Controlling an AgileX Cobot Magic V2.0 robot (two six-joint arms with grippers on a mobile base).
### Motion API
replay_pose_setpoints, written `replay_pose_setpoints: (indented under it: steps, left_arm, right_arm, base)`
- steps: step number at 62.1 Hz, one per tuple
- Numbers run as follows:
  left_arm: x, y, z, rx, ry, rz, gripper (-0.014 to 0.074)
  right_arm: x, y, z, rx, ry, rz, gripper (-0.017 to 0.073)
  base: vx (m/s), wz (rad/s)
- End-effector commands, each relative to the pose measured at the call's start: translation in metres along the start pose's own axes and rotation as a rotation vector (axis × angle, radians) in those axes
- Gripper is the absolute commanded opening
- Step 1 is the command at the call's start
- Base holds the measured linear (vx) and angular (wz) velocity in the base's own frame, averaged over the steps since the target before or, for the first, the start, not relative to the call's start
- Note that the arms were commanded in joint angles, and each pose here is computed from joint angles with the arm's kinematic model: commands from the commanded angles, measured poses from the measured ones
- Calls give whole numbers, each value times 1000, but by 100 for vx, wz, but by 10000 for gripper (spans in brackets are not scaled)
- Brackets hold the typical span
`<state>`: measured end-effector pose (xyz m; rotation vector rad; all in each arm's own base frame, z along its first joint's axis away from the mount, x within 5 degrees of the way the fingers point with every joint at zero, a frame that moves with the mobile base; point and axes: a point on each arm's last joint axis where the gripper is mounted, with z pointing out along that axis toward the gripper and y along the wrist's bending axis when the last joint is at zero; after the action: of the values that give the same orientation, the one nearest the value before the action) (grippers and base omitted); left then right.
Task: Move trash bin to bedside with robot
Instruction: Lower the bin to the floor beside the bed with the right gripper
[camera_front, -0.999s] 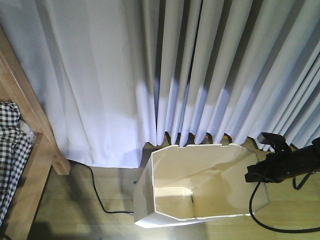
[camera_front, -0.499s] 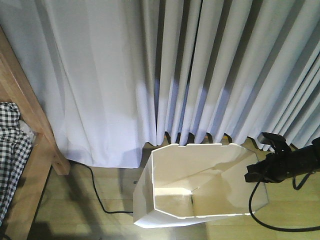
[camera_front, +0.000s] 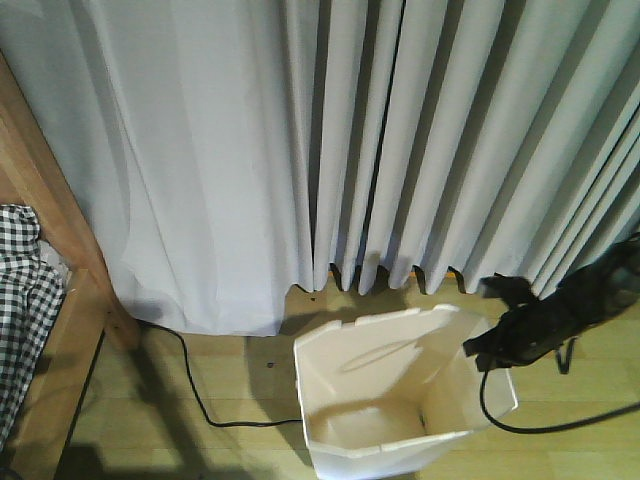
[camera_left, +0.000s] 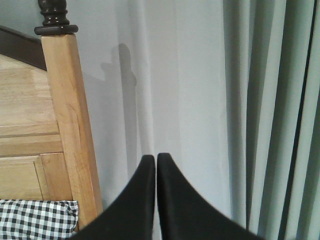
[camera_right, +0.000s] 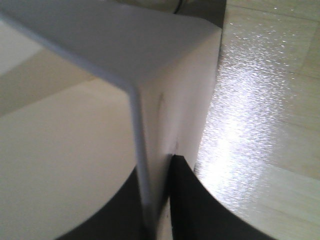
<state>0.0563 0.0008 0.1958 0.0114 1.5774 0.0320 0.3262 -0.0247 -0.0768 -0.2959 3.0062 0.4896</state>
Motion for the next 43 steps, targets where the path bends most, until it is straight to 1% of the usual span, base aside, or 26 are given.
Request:
replay_pose_setpoints:
  steps: [1,3,6,11,15,24,26,33,37,43]
  left_arm:
    - [-3,0,0,7,-68,-23,-6]
    - [-3,0,0,7,-68,-23,-6]
    - [-3,0,0,7,-68,-23,-6]
    - [-3,0,0,7,-68,-23,-6]
    - [-3,0,0,7,-68,-23,-6]
    - [-3,0,0,7,-68,-23,-6]
    - [-3,0,0,7,-68,-23,-6]
    - [-3,0,0,7,-68,-23,-6]
    - [-3,0,0,7,-68,-23,-6]
    - [-3,0,0,7,-68,-23,-6]
  right_arm:
    - [-19,12,-8,-148,-32,60,-4]
    - [-21,9,-2,-148,-28,77,-3]
    - [-23,5,6,-147,-22,85,-1]
    - [-24,-1,19,-145,-7,75,-1]
    - [-26,-5,29,-149,-2,80,-1]
    - [-25,-15,56,-155,15,126,4]
    - [-25,-16,61,-156,18,126,6]
    - [-22,-20,77,-162,36,167,20]
    - [-16,-20,83,-161,58,180,32]
    - [-10,-20,90,-148,93,158,55]
  base:
    - [0,0]
    - [0,0]
    - [0,0]
    - [0,0]
    - [0,0]
    - [0,0]
    - [0,0]
    - [0,0]
    - [0,0]
    - [0,0]
